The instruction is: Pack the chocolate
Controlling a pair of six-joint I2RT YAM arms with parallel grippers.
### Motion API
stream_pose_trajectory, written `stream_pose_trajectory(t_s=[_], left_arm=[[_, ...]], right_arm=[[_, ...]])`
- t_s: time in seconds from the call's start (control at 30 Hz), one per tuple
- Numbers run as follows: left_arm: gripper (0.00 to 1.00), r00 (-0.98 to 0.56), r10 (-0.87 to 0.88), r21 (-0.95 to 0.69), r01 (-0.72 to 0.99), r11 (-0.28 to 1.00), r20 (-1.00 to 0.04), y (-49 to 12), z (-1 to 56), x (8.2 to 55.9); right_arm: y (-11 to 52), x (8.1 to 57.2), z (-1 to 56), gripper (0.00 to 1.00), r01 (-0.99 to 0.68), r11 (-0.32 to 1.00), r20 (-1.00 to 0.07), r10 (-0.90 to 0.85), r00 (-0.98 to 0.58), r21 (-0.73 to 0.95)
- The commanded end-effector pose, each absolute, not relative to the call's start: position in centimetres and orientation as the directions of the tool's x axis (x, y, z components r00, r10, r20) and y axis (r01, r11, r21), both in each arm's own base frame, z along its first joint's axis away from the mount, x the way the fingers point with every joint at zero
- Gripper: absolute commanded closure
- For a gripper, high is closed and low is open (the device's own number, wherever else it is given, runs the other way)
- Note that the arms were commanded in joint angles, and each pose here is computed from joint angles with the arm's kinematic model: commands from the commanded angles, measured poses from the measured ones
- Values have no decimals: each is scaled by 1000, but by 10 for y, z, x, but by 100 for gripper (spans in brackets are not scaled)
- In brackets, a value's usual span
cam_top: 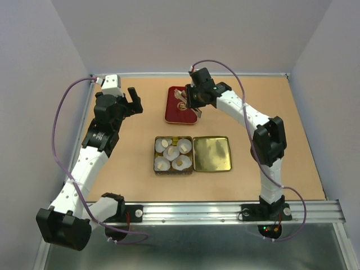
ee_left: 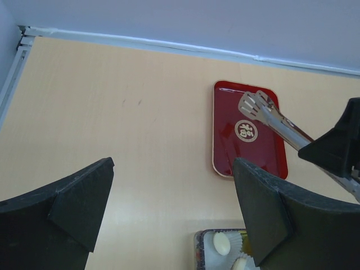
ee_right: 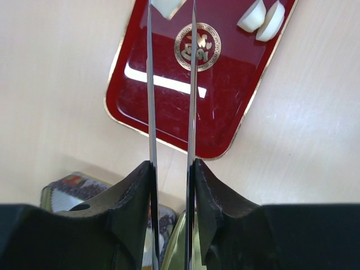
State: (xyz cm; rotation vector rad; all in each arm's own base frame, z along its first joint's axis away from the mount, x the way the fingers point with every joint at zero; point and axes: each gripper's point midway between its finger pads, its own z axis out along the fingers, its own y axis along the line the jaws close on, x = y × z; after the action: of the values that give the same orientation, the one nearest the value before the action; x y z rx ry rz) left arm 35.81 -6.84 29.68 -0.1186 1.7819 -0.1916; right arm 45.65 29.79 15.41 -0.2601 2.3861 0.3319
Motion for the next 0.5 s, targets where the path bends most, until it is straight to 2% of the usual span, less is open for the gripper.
stream_pose_trajectory(t_s=[0.0, 0.2, 0.47], left_arm=[[1, -127, -195, -202, 43, 978, -973, -68, 332, 356], [1, -129, -196, -203, 42, 978, -972, -68, 331, 356], [1, -134, -195, -203, 47, 978, -972, -70, 331, 357]], right_arm=[[297, 445, 207, 66, -330, 919, -740, -66, -669, 216], [293, 405, 218, 67, -390, 877, -718, -79, -692, 279], [292, 326, 245, 67, -511, 759, -689, -116, -716, 403]])
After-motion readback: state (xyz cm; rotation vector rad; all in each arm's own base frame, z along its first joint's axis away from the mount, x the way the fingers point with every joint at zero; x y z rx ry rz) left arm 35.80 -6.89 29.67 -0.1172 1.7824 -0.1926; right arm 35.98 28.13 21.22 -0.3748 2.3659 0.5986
